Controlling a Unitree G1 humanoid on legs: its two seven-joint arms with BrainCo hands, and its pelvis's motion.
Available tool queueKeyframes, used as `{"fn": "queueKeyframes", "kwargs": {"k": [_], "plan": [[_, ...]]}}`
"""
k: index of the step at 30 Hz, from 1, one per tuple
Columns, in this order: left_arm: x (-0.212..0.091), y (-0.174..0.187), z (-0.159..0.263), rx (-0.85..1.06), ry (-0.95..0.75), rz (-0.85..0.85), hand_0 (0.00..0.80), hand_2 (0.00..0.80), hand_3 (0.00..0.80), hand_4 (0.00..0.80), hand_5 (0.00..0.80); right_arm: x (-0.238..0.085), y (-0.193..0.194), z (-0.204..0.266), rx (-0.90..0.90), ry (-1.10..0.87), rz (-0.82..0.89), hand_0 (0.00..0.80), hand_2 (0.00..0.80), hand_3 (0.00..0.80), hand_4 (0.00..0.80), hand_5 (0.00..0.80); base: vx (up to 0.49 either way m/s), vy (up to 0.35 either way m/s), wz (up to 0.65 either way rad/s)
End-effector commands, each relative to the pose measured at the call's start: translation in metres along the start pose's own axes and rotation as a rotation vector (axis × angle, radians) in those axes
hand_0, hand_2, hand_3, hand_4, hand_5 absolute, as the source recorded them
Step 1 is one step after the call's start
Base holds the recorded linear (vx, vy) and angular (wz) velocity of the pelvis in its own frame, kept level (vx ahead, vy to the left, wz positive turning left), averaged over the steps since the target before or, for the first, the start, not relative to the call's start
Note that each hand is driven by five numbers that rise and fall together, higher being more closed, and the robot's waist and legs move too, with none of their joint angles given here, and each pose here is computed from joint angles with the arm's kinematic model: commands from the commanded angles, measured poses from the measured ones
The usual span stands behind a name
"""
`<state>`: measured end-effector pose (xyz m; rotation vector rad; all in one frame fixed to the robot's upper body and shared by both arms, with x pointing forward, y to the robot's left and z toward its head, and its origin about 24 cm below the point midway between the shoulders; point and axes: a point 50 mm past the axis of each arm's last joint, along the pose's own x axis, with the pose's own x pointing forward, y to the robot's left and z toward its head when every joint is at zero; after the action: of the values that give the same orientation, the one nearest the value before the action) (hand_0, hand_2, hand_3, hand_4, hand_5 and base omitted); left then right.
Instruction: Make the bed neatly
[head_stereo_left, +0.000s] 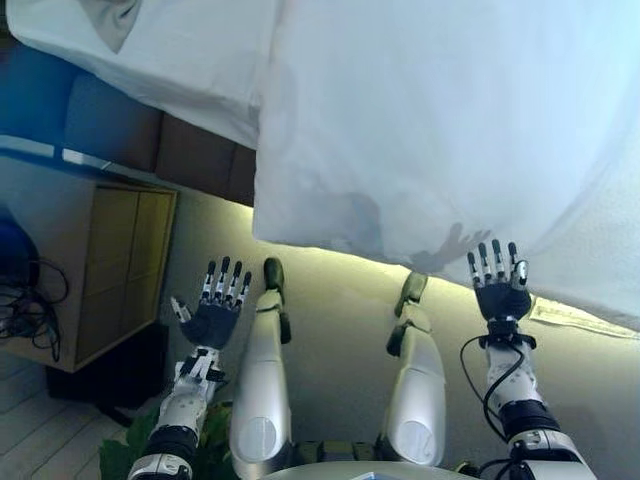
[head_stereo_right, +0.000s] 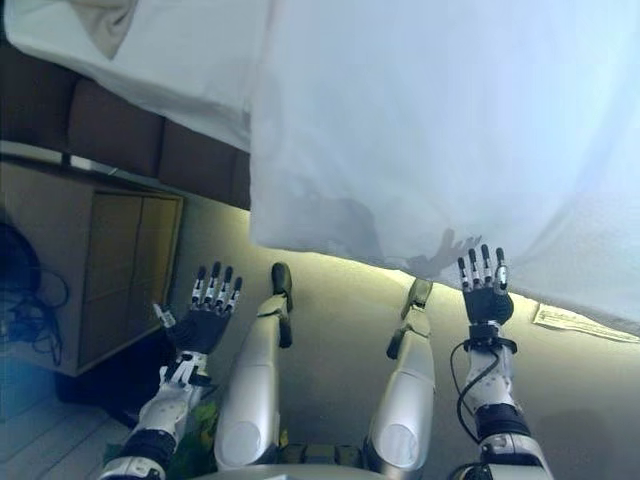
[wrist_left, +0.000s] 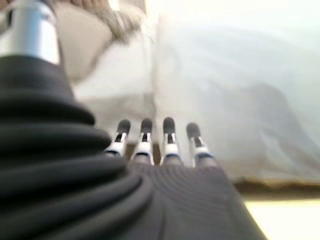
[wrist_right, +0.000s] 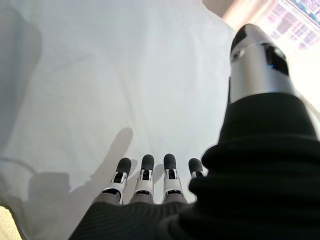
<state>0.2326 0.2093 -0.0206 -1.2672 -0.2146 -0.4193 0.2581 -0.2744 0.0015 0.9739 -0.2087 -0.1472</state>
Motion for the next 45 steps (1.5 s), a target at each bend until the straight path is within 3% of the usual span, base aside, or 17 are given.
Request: {"fn": "queueKeyframes", "kwargs": {"k": [1,12,19,24,28,30,37,45], "plan": [[0.041,-0.036,0.004,0.106,0.088,-0.308,0.0,0.0,0.0,0.0,0.0,0.003,0.001,0.03,-0.044,-0.111,0.029,0.0,0.0,0.0,0.0,0.0,-0.03,-0.042,0.12],[0.147,-0.104,-0.011,-0.025,0.135,-0.605,0.0,0.0,0.0,0.0,0.0,0.042,0.044,0.018,-0.051,-0.06,0.153,0.0,0.0,0.0,0.0,0.0,-0.014,0.079,0.03],[0.165,-0.118,-0.027,-0.089,0.161,-0.69,0.0,0.0,0.0,0.0,0.0,0.053,0.072,0.014,-0.038,-0.053,0.271,0.0,0.0,0.0,0.0,0.0,-0.062,0.081,-0.17],[0.172,-0.108,-0.029,-0.014,0.198,-0.562,0.0,0.0,0.0,0.0,0.0,0.057,0.084,0.019,-0.019,-0.079,0.337,0.0,0.0,0.0,0.0,0.0,-0.025,0.027,-0.19],[0.179,-0.081,-0.008,0.127,0.202,-0.251,0.0,0.0,0.0,0.0,0.0,0.06,0.097,0.026,-0.037,-0.09,0.404,0.0,0.0,0.0,0.0,0.0,-0.014,0.029,-0.16],[0.182,-0.075,0.015,0.181,0.165,-0.181,0.0,0.0,0.0,0.0,0.0,0.061,0.102,0.031,-0.048,-0.097,0.43,0.0,0.0,0.0,0.0,0.0,-0.065,0.026,-0.12],[0.183,-0.078,0.077,0.229,-0.02,-0.111,0.0,0.0,0.0,0.0,0.0,0.062,0.113,0.049,-0.08,-0.128,0.494,0.0,0.0,0.0,0.0,0.0,-0.006,0.048,-0.08],[0.168,-0.069,0.098,0.239,-0.155,-0.019,0.0,0.0,0.0,0.0,0.0,0.06,0.123,0.056,-0.101,-0.16,0.513,0.0,0.0,0.0,0.0,0.0,-0.021,0.035,-0.04]]}}
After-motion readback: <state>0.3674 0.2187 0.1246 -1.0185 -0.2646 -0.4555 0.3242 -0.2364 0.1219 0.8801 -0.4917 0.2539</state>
